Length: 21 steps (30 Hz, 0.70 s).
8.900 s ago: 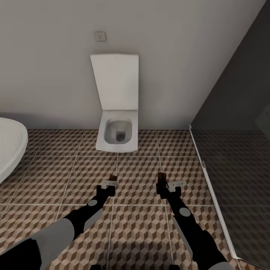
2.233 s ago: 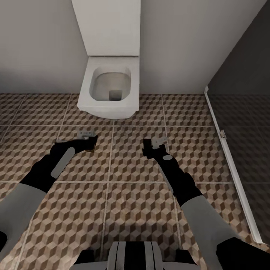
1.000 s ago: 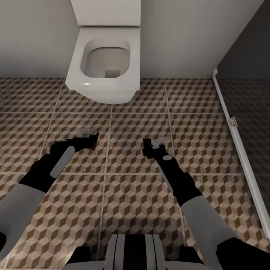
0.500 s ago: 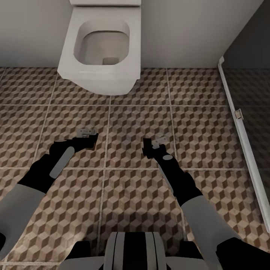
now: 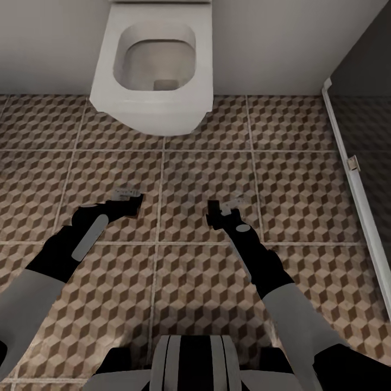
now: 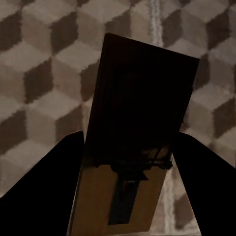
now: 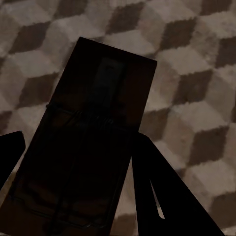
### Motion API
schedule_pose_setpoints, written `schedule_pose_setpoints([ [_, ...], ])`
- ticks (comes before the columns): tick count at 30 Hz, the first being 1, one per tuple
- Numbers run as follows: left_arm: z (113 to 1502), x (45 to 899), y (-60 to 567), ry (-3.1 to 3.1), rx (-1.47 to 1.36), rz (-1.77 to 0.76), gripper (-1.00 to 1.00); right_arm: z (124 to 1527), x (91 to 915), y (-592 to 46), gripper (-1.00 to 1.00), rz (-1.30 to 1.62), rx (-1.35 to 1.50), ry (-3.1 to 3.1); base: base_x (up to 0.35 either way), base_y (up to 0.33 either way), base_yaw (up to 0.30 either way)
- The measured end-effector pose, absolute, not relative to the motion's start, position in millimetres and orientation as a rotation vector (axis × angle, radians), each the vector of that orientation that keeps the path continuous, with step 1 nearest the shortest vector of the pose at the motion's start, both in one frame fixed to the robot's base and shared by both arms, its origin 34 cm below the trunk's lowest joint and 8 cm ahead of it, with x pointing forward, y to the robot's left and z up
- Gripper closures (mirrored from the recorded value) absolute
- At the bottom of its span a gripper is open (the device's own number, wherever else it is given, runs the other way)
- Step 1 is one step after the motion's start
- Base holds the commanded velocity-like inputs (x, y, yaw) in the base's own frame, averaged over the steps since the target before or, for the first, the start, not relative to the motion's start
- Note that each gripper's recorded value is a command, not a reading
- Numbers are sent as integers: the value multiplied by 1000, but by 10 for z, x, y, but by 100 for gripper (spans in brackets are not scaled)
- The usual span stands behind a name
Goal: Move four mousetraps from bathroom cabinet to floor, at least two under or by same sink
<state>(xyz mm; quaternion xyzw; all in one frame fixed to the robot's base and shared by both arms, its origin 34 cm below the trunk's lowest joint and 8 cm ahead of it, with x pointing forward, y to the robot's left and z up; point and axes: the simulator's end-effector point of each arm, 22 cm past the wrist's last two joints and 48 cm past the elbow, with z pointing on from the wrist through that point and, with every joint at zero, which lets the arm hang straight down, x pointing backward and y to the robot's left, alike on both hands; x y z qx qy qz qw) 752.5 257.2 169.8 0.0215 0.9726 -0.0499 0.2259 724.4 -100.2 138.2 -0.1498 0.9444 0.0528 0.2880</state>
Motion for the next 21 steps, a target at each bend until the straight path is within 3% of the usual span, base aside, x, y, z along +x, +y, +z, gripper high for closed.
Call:
schedule_pose_setpoints([
  [9,1689,7516,2578,2684,58,-136,100,1383,7245,-1006,100,140,-400,2522,132,256,0],
  [21,1651,7479,2572,2695,72,-128,100,1381,7238,-1006,100,140,-400,2523,316,33,0],
])
